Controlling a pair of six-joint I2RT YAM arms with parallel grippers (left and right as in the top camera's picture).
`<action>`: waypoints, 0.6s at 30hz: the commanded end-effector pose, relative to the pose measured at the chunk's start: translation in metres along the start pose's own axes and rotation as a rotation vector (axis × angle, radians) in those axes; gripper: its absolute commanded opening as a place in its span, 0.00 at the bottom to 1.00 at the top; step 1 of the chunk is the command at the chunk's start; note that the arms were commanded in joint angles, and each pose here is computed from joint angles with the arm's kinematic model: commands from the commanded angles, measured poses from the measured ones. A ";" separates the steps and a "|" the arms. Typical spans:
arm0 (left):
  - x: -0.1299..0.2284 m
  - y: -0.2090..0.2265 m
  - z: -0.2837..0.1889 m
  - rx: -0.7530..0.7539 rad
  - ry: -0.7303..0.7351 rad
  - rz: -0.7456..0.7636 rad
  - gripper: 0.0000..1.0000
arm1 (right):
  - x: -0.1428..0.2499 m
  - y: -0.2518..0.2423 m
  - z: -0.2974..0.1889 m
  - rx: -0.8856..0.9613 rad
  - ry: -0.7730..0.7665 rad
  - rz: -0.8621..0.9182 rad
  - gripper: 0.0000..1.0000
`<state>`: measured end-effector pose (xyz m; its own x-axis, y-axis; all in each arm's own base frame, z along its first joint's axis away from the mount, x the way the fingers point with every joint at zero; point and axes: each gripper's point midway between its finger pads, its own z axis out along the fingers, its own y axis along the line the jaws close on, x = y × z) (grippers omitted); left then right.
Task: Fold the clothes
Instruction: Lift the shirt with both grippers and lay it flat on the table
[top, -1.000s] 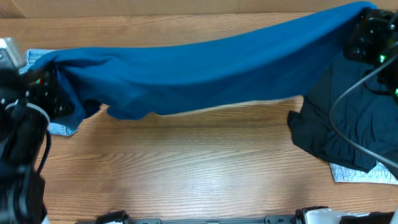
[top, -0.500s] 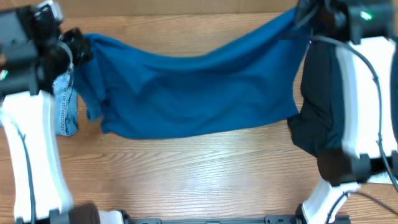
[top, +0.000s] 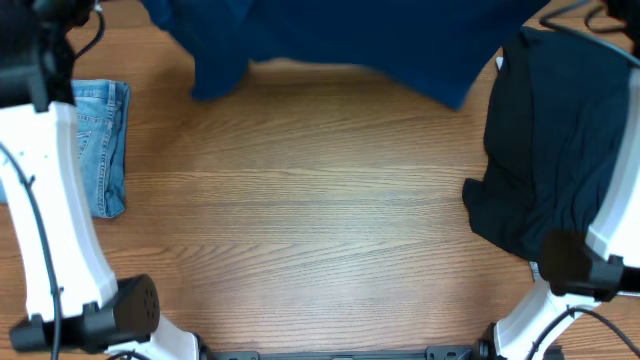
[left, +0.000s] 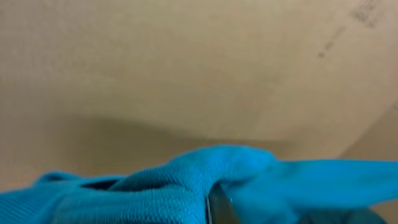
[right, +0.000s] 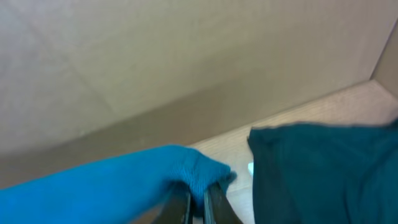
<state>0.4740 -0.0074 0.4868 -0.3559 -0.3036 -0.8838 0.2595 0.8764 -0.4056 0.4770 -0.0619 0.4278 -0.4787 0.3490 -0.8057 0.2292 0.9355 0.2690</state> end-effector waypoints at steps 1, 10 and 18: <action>0.063 0.000 -0.003 -0.027 0.243 -0.090 0.04 | 0.046 0.007 -0.004 -0.020 0.185 0.007 0.04; 0.279 0.054 -0.018 -0.347 1.053 -0.294 0.04 | 0.164 -0.027 0.006 0.100 0.655 -0.009 0.04; 0.310 0.076 -0.021 -0.427 1.167 -0.301 0.04 | 0.254 -0.069 0.021 0.258 0.957 -0.016 0.04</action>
<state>0.3690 -0.0341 0.1910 -0.9765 -0.2130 0.0331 -0.2130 0.9303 -0.2987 0.3706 -0.0361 0.2123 -0.9350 0.3470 -0.0732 0.3405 0.9361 0.0888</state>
